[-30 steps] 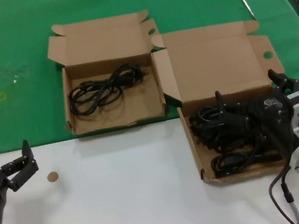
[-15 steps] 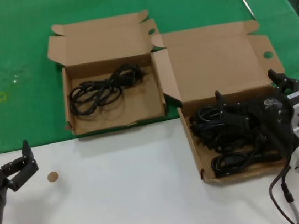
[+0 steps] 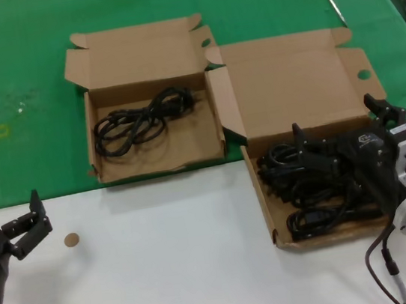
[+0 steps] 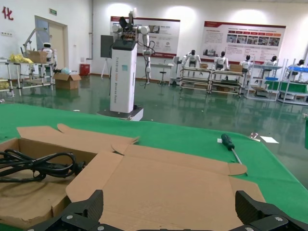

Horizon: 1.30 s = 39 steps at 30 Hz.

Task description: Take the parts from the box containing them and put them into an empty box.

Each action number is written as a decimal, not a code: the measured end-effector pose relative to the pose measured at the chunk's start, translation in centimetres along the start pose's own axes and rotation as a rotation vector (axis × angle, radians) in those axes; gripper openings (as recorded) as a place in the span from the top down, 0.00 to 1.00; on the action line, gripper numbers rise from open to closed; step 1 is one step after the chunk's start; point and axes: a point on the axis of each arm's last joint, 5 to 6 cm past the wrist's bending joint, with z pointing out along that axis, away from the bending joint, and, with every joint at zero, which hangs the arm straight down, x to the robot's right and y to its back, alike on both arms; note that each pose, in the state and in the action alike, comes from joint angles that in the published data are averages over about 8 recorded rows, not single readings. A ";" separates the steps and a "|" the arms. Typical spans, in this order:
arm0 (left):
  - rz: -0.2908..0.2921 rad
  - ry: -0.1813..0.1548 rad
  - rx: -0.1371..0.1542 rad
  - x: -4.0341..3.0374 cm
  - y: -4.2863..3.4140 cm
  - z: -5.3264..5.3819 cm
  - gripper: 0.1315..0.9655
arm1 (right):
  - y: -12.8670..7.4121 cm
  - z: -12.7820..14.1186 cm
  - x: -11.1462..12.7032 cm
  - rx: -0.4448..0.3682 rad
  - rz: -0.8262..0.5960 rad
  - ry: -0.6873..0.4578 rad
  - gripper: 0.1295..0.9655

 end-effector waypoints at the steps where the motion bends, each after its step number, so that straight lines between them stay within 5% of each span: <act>1: 0.000 0.000 0.000 0.00 0.00 0.0 0.00 | 0.0 0.0 0.0 0.000 0.000 0.000 0.00; 39: 0.000 0.000 0.000 0.00 0.00 0.0 0.00 | 0.0 0.0 0.0 0.000 0.000 0.000 0.00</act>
